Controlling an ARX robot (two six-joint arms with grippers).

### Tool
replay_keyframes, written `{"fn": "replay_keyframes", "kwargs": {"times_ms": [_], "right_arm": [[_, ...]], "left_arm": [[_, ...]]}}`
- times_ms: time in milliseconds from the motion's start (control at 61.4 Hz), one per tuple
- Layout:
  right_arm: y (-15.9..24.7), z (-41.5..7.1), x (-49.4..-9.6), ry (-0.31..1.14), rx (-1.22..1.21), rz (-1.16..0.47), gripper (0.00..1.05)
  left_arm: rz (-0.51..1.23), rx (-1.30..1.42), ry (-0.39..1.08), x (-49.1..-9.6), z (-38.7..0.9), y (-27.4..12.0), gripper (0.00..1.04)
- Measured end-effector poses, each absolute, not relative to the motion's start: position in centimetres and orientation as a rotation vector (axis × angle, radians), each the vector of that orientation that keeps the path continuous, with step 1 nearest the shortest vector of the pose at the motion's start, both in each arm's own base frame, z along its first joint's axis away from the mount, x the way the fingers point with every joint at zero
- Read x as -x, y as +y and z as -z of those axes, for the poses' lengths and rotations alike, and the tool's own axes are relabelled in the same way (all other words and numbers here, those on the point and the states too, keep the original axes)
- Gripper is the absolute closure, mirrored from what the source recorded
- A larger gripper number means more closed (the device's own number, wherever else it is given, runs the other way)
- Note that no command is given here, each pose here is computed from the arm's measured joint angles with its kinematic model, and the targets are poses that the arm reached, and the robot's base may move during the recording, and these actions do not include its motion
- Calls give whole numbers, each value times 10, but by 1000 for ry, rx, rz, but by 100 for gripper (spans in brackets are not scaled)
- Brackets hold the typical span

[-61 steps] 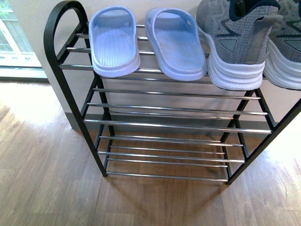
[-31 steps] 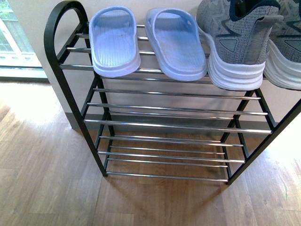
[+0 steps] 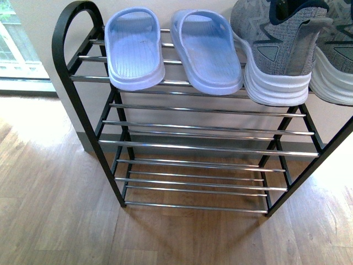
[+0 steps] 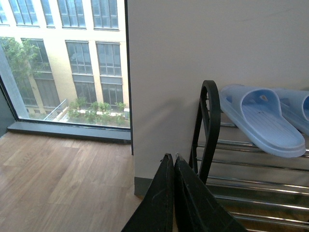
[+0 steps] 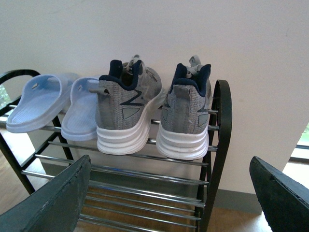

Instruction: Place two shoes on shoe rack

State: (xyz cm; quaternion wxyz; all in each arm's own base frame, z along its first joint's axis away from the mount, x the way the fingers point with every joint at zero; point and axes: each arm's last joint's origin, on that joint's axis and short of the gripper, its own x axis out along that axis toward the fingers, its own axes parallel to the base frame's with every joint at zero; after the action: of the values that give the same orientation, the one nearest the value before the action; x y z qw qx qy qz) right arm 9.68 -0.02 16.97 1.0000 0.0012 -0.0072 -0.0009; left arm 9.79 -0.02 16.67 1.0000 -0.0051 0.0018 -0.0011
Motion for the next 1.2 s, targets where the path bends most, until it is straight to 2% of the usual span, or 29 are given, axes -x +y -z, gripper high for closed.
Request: {"fn": "replay_keyframes", "kwargs": {"times_ms": [65, 146, 293, 407, 456, 472, 521, 1204], "right_arm": [[0, -170, -97, -14, -2, 2, 9], [0, -170, -97, -14, -2, 2, 9], [0, -170, -97, -14, -2, 2, 9], [0, -170, -97, -14, -2, 2, 9], [0, -170, -97, -14, -2, 2, 9], [0, -170, -97, -14, -2, 2, 9], [0, -170, -97, -14, -2, 2, 9], [0, -170, -97, -14, -2, 2, 9]], "left_arm": [[2, 10, 4, -98, -167, 0, 99], [2, 10, 4, -98, -167, 0, 85], [2, 10, 4, -98, -167, 0, 55], [2, 10, 4, -98, -167, 0, 35], [2, 10, 4, -98, -167, 0, 24], [2, 10, 4, -98, -167, 0, 17], [2, 10, 4, -98, -167, 0, 9], [2, 8, 4, -98, -167, 0, 9]]}}
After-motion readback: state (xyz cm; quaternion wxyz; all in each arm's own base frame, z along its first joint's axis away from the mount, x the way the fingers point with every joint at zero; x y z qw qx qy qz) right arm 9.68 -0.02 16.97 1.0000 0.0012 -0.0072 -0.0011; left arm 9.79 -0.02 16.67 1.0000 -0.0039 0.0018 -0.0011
